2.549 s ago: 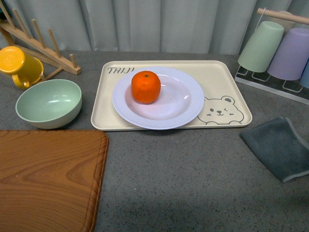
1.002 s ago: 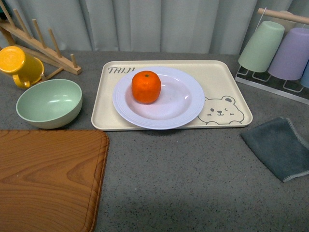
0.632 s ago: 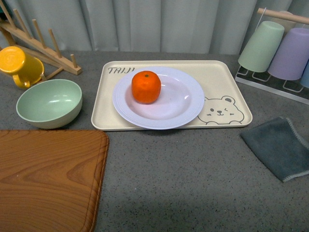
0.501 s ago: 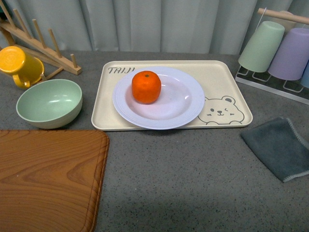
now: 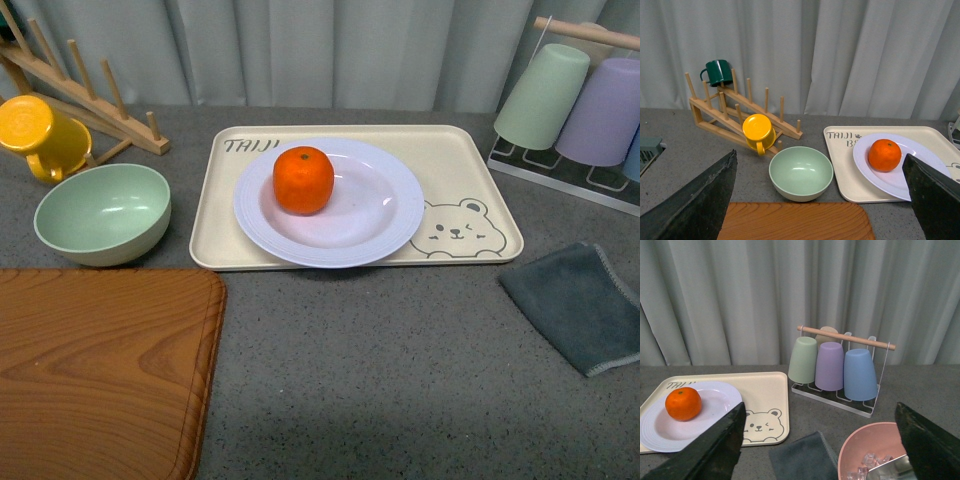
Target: Place orange and plate with both arms
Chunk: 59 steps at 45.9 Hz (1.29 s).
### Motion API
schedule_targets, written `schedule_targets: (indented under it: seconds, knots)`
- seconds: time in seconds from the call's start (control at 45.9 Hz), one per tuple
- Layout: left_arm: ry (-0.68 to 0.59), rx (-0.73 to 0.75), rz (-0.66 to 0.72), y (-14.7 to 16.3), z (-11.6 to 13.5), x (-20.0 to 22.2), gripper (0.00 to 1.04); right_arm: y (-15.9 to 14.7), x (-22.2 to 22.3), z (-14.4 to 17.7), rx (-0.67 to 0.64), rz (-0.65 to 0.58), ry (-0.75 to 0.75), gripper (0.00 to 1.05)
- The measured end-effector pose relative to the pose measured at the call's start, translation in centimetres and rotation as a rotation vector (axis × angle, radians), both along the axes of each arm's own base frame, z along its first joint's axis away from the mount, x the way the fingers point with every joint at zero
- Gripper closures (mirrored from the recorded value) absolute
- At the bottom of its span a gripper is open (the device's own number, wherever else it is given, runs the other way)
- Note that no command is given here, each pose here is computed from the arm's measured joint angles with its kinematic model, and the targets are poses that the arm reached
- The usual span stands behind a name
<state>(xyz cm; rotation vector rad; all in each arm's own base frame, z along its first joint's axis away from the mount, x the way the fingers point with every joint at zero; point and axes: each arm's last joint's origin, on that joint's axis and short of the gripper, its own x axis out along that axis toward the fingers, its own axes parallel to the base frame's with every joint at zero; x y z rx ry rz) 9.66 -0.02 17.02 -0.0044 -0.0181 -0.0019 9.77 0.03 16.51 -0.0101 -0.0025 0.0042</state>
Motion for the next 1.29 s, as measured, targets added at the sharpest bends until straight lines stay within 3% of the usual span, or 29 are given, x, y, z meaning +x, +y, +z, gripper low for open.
schedule_targets:
  seconds: [0.087, 1.285]
  knots:
    - [0.0, 0.0, 0.0, 0.0, 0.0, 0.0, 0.06, 0.0, 0.0, 0.0, 0.001, 0.0, 0.0, 0.07]
    - [0.0, 0.0, 0.0, 0.0, 0.0, 0.0, 0.06, 0.0, 0.0, 0.0, 0.001, 0.0, 0.0, 0.09]
